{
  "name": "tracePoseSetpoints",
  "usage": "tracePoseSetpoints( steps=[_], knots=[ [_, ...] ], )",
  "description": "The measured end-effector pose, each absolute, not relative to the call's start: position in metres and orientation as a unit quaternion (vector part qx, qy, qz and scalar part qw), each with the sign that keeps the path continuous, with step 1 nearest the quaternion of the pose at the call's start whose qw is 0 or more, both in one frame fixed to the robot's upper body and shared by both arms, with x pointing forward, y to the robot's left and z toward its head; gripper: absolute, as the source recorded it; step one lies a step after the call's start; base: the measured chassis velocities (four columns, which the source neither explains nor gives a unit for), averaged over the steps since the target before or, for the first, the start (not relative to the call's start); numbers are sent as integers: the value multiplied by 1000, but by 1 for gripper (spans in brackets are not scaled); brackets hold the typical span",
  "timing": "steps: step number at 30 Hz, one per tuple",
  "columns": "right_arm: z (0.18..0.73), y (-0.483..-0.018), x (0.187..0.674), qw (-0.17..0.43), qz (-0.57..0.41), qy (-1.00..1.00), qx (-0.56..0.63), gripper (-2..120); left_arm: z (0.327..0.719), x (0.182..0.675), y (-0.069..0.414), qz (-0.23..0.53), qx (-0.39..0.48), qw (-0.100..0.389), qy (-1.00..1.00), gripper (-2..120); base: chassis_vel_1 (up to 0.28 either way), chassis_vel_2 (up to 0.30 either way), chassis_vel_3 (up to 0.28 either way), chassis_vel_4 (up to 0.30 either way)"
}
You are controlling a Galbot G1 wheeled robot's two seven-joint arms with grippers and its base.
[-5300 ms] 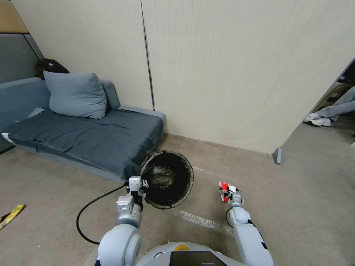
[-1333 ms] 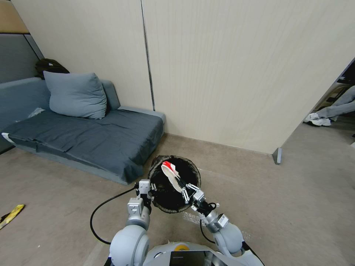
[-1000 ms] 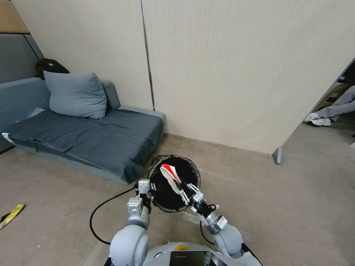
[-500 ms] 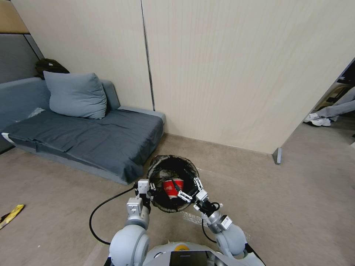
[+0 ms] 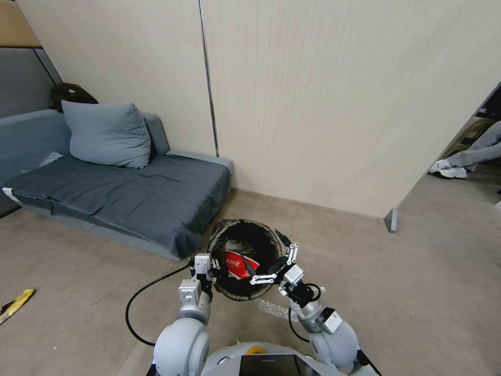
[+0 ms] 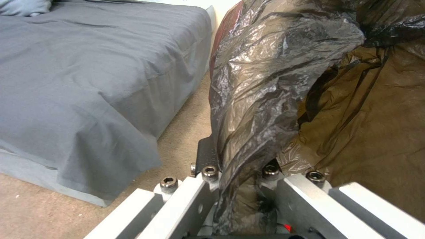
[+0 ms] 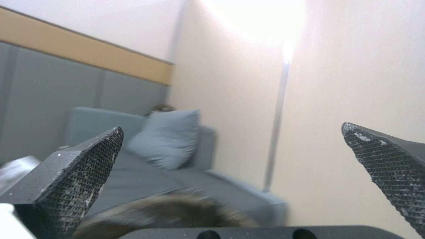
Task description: Pick up the trash bin, then pick up the garbage from the floor and place it into the trash bin.
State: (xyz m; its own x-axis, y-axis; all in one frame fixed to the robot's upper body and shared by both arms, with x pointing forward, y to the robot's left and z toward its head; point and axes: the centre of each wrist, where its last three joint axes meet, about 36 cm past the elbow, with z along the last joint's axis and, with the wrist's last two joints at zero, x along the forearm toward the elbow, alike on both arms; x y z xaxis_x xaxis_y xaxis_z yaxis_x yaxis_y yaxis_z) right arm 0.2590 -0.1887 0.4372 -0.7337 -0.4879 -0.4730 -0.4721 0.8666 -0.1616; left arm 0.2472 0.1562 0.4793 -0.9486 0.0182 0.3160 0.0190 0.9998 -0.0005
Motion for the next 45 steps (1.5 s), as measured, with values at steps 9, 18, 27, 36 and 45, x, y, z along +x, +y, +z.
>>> tracePoseSetpoints(
  steps=[9, 18, 27, 36, 45],
  knots=[
    [436, -184, 229, 198, -23, 978, -68, 101, 478, 247, 160, -10, -2, 157, -987, 0, 0, 0, 0, 0],
    [425, -190, 216, 156, -48, 987, -6, 100, 479, 247, 163, -15, 4, 151, -988, 0, 0, 0, 0, 0],
    [411, -193, 213, 134, -39, 990, 7, 100, 481, 245, 164, -14, 11, 152, -988, 0, 0, 0, 0, 0],
    [413, -194, 219, 139, -28, 990, 10, 100, 484, 244, 164, -9, 11, 160, -987, 0, 0, 0, 0, 0],
    [412, -198, 224, 140, -26, 990, 8, 100, 484, 242, 163, -5, 12, 164, -986, 0, 23, 28, 21, 31]
  ],
)
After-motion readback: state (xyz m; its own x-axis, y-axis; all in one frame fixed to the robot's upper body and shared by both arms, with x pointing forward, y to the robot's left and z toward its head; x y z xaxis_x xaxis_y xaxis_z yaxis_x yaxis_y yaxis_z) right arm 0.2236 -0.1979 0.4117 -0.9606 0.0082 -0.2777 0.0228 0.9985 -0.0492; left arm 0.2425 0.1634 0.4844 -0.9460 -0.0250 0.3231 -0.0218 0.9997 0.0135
